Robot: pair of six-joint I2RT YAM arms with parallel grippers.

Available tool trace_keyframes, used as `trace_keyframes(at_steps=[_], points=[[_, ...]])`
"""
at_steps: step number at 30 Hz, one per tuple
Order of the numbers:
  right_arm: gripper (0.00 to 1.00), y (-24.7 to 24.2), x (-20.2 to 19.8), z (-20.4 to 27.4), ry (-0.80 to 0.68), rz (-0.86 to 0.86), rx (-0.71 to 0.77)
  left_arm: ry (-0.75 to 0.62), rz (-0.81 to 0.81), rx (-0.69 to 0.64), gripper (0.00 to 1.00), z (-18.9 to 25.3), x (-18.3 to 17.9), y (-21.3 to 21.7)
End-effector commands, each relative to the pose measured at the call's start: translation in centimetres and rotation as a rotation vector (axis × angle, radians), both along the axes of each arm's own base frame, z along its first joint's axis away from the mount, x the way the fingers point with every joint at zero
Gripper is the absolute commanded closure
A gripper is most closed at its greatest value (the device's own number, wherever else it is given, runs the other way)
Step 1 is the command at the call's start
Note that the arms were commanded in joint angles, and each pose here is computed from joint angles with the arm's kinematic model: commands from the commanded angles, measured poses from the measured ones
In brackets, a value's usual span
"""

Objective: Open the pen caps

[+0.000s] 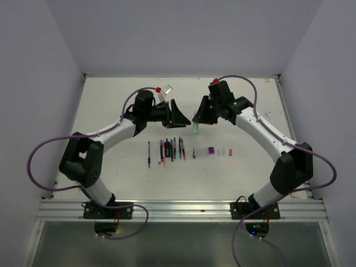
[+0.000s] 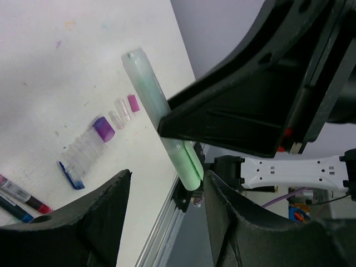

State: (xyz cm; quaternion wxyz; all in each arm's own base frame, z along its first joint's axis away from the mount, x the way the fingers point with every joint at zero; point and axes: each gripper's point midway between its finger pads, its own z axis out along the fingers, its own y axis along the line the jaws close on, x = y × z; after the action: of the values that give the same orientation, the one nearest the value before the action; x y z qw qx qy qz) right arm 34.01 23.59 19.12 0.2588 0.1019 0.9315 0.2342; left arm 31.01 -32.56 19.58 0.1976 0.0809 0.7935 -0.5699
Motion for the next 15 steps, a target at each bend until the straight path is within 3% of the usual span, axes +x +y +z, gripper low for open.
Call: trace_keyframes(at_steps=[1, 4, 15], points=[[1.00, 1.7, -1.0, 2.3, -0.096, 0.146, 0.082, 0.018, 0.049, -0.067, 0.43, 1.7, 2.3, 1.1], [1.00, 1.9, -1.7, 2.0, -0.116, 0.210, 0.087, 0.024, 0.073, -0.103, 0.43, 3.6, 4.0, 1.7], [1.00, 4.0, -2.0, 3.2, -0.163, 0.305, 0.150, 0.078, 0.112, -0.062, 0.43, 1.8, 4.4, 1.6]])
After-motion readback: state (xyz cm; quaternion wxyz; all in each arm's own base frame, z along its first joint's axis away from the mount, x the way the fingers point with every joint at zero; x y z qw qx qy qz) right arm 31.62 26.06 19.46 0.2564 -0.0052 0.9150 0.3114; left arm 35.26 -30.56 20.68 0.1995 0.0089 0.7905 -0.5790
